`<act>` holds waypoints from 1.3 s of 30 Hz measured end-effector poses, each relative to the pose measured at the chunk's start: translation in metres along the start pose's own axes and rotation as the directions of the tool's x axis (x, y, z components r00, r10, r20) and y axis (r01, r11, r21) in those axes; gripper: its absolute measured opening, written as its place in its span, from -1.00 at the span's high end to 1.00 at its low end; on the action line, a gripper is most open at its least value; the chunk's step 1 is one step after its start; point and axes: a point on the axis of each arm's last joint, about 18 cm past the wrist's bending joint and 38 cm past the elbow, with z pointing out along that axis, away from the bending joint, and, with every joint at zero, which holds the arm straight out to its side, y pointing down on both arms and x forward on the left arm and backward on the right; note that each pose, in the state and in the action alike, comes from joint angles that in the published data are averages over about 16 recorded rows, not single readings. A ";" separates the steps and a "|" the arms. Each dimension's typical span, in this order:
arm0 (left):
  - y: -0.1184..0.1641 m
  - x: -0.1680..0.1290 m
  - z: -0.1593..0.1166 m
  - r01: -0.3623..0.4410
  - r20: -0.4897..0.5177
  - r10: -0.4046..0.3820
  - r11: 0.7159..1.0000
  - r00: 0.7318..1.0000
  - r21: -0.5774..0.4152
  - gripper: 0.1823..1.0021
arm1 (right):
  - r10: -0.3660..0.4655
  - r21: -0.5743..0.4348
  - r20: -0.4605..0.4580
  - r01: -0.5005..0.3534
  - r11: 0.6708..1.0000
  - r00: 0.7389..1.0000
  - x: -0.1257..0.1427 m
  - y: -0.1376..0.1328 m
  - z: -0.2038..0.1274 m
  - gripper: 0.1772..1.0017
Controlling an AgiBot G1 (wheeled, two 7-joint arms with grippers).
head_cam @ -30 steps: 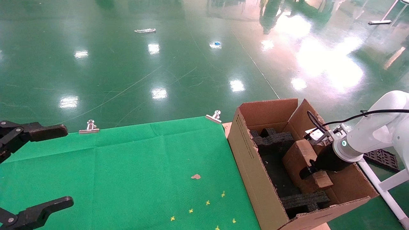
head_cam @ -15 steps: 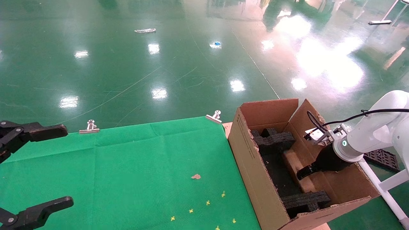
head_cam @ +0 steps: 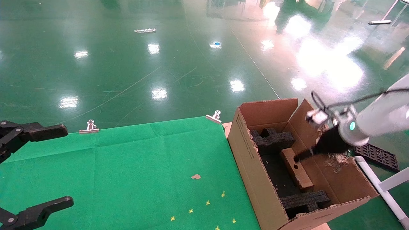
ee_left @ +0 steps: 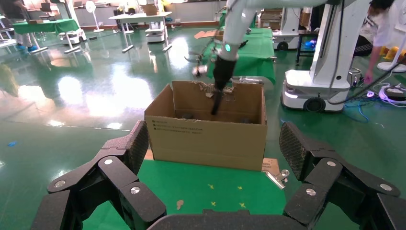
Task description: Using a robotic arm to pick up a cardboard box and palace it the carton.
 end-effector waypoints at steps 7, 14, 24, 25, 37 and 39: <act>0.000 0.000 0.000 0.000 0.000 0.000 1.000 1.000 0.000 -1.00 | -0.066 0.209 0.030 0.058 0.976 0.997 0.011 -0.051 -0.075 -1.00; 0.000 0.000 0.000 0.000 0.000 0.000 1.000 1.000 0.000 -1.00 | -0.123 0.382 0.034 0.101 0.919 0.992 0.020 -0.080 -0.138 -1.00; 0.000 0.000 0.000 0.000 0.000 0.000 1.000 1.000 0.000 -1.00 | -0.203 0.485 0.091 0.135 0.864 0.975 0.003 -0.092 -0.156 -1.00; 0.000 0.000 0.000 0.000 0.000 0.000 1.000 1.000 0.000 -1.00 | -0.216 0.492 0.103 0.139 0.859 0.971 -0.001 -0.093 -0.155 -1.00; 0.000 0.000 0.000 0.000 0.000 0.000 1.000 1.000 0.001 -1.00 | -0.422 0.585 0.273 0.199 0.786 0.865 -0.076 -0.093 -0.120 -1.00; 0.000 0.000 0.000 0.000 0.000 0.000 1.000 1.000 0.001 -1.00 | -0.455 0.605 0.297 0.203 0.770 0.839 -0.089 -0.091 -0.116 -1.00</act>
